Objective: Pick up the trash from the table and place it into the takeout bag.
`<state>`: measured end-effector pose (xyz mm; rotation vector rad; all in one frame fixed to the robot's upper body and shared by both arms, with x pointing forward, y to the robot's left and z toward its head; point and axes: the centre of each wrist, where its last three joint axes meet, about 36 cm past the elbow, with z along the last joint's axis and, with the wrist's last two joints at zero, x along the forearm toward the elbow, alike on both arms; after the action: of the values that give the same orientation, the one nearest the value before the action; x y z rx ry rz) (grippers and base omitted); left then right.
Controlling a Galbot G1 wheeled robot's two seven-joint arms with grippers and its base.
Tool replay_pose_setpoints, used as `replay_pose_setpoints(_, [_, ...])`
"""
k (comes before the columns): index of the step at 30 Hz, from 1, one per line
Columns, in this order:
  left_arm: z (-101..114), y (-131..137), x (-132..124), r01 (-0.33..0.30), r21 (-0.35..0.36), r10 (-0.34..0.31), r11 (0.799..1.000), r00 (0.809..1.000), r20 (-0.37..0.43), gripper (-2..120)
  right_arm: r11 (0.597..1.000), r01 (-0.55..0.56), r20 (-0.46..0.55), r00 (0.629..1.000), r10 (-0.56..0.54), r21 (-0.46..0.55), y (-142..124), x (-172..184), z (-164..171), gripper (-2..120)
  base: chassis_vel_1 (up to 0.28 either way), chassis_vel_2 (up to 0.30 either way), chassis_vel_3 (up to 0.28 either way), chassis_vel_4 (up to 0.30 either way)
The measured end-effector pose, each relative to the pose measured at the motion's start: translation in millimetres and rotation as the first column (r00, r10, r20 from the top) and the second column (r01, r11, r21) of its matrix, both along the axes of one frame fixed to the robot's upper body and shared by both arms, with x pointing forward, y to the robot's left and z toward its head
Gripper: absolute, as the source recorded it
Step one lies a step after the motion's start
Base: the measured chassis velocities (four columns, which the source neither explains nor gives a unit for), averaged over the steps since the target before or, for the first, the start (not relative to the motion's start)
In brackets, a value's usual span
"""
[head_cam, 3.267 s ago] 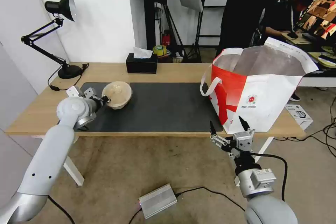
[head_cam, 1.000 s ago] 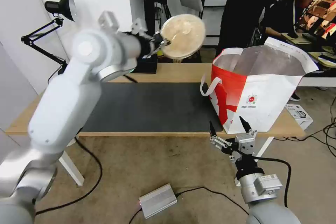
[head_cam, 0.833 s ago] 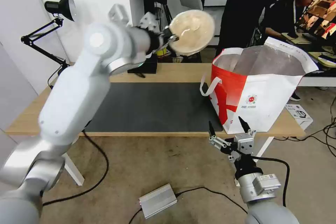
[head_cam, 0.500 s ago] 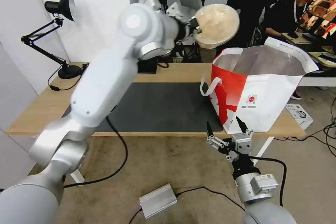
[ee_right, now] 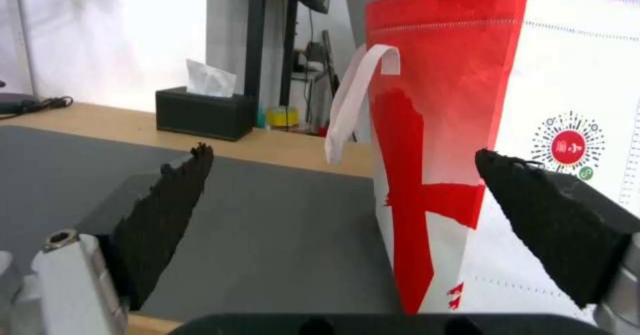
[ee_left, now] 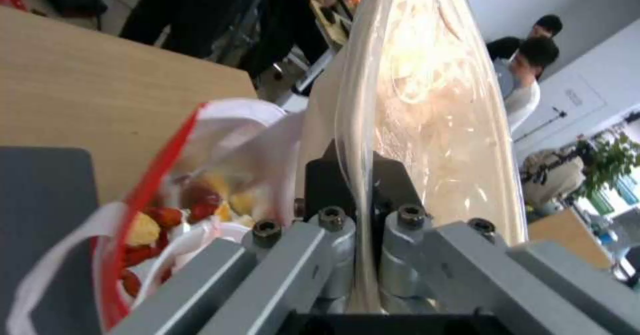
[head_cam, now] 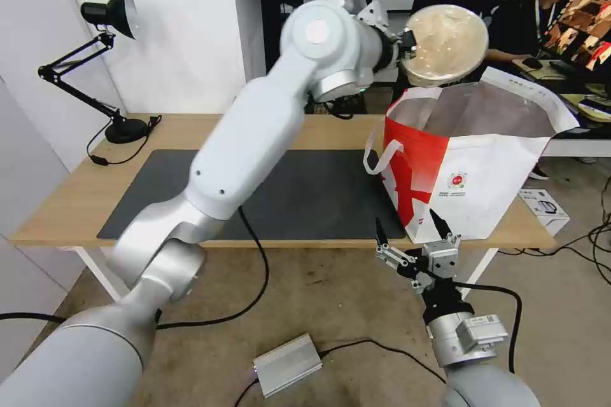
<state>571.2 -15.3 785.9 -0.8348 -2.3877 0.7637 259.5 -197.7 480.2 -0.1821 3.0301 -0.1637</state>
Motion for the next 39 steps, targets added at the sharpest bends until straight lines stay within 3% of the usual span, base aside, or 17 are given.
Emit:
replay_pose_setpoints(8, [-21, -17, 9, 0.008, 0.034, -0.008, 0.999, 1.000, -0.002, 0, 1.000, -0.002, 0.007, 1.000, 0.002, 0.009, 2, 0, 2, 100, 0.000, 0.000, 0.000, 0.000])
replay_pose_setpoints(20, [-89, -27, 29, -0.004, 0.149, 0.009, 0.989, 1.000, -0.029, 0, 0.999, -0.004, 0.011, 1.000, 0.003, 0.044, 9, -4, 5, 100, 0.000, 0.000, 0.000, 0.000])
replay_pose_setpoints(33, [-113, -27, 39, -0.008, 0.187, 0.017, 0.982, 0.999, -0.046, 0, 0.998, 0.001, 0.015, 1.000, -0.002, 0.058, 12, -5, 7, 100, 0.000, 0.000, 0.000, 0.000])
replay_pose_setpoints(39, [-111, -27, 37, -0.001, 0.188, 0.010, 0.982, 0.999, -0.045, 20, 0.998, 0.013, 0.017, 1.000, -0.014, 0.059, 12, -6, 8, 100, 0.000, 0.000, 0.000, 0.000])
